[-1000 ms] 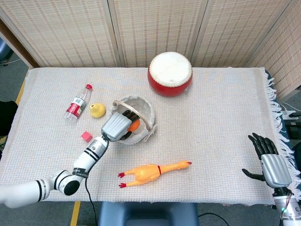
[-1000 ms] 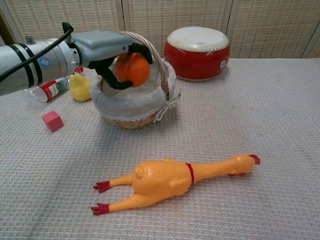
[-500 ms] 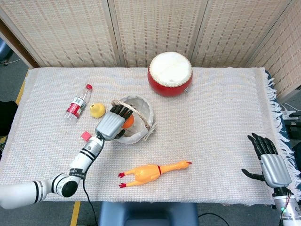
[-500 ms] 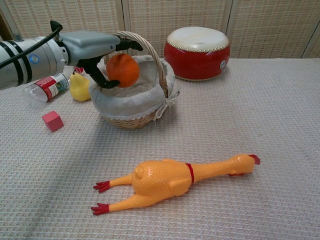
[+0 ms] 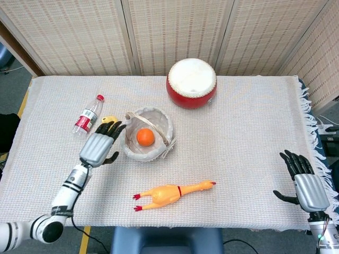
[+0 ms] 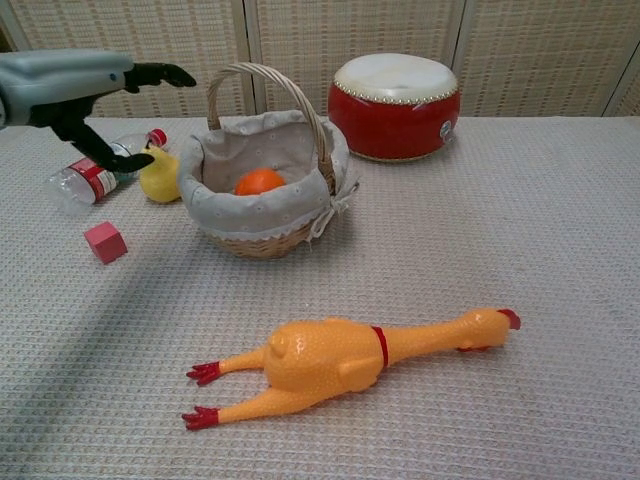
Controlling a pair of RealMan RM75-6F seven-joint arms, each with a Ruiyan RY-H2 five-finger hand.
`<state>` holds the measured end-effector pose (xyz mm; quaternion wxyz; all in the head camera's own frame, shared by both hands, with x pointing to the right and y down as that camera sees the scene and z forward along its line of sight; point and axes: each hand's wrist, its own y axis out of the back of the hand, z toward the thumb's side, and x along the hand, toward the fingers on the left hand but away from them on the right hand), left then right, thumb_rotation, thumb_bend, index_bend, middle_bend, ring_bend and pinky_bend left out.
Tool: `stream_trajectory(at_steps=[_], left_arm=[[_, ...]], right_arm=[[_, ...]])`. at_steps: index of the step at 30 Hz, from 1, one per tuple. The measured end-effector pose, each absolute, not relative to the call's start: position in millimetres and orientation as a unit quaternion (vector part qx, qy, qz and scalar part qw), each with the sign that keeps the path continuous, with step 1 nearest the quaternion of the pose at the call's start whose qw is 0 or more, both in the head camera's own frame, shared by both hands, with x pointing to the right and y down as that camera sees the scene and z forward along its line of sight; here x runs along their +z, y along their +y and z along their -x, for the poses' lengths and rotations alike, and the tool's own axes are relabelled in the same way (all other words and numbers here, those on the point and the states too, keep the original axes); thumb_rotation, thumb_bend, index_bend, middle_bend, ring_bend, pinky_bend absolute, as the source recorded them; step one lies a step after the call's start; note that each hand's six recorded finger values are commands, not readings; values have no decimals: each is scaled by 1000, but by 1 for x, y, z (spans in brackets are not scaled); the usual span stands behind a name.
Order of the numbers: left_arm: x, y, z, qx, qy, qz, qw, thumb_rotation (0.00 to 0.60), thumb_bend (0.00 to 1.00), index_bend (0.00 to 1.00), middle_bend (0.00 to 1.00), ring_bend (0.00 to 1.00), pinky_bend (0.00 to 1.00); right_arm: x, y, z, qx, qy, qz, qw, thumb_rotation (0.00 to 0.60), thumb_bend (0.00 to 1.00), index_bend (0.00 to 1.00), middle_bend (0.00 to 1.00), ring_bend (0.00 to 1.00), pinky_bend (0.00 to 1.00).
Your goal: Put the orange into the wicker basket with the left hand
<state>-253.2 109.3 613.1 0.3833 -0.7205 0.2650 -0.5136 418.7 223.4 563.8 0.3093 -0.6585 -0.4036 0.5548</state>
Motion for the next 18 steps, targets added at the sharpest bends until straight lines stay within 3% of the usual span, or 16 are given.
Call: stream_trajectory(at_steps=[9,18], left_arm=[[573,185,354,-526,347,698,339,600,376,0,0,0,87],[552,254,440,-550,387,647,359,600,377,0,0,0,60]], right_arm=[[561,226,-416,553,-395,657,327,600,34,0,0,0,0],[564,228,-409,552,-384,656,344,600,35,0,0,0,0]])
